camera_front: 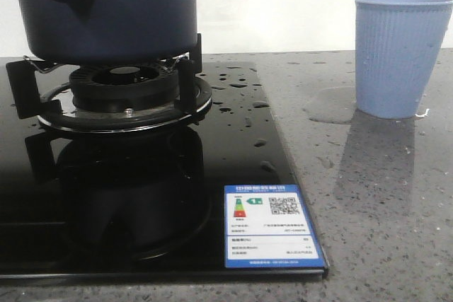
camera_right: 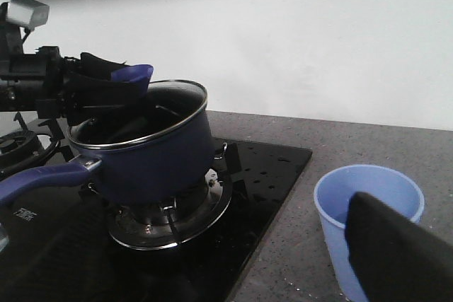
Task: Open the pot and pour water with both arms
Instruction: 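Grasp the lid knob with the left gripper and lift the lid, then lower the right gripper around the light blue ribbed cup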
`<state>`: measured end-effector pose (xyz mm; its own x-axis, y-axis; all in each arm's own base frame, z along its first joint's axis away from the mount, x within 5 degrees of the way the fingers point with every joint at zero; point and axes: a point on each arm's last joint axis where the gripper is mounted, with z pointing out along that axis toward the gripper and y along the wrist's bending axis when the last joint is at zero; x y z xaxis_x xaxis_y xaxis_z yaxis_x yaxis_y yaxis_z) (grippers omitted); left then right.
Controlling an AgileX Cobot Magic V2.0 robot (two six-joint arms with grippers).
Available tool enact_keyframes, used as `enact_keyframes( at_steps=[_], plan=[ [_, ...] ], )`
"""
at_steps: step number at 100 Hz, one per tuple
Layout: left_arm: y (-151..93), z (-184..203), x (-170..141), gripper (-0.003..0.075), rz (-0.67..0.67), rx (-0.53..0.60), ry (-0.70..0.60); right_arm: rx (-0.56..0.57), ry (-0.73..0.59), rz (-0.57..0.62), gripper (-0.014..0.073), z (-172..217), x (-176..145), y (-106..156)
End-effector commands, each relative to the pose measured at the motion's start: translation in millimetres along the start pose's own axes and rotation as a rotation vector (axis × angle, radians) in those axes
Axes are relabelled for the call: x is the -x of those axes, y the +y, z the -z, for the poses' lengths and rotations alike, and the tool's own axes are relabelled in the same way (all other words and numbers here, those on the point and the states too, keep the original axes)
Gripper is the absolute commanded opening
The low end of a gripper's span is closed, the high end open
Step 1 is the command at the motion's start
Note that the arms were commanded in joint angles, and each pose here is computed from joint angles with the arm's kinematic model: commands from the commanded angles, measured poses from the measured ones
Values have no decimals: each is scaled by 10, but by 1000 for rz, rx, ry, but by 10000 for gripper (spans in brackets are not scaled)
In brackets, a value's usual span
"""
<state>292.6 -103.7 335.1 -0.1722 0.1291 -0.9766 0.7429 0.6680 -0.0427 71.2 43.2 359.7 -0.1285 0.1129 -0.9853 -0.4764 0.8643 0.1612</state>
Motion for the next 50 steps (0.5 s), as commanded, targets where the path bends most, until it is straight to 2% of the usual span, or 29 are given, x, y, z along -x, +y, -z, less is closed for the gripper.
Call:
enact_keyframes(
  at_steps=[1, 21, 50],
  plan=[
    [-46, 17, 197, 581, 23, -36, -103, -23, -75, -3, 601, 5, 147, -9],
    [26, -78, 129, 518, 102, -35, -115, -24, -78, -3, 601, 5, 150, -10],
    [7, -100, 128, 292, 128, -78, -136, -27, -72, -5, 601, -14, 142, -19]
  ],
)
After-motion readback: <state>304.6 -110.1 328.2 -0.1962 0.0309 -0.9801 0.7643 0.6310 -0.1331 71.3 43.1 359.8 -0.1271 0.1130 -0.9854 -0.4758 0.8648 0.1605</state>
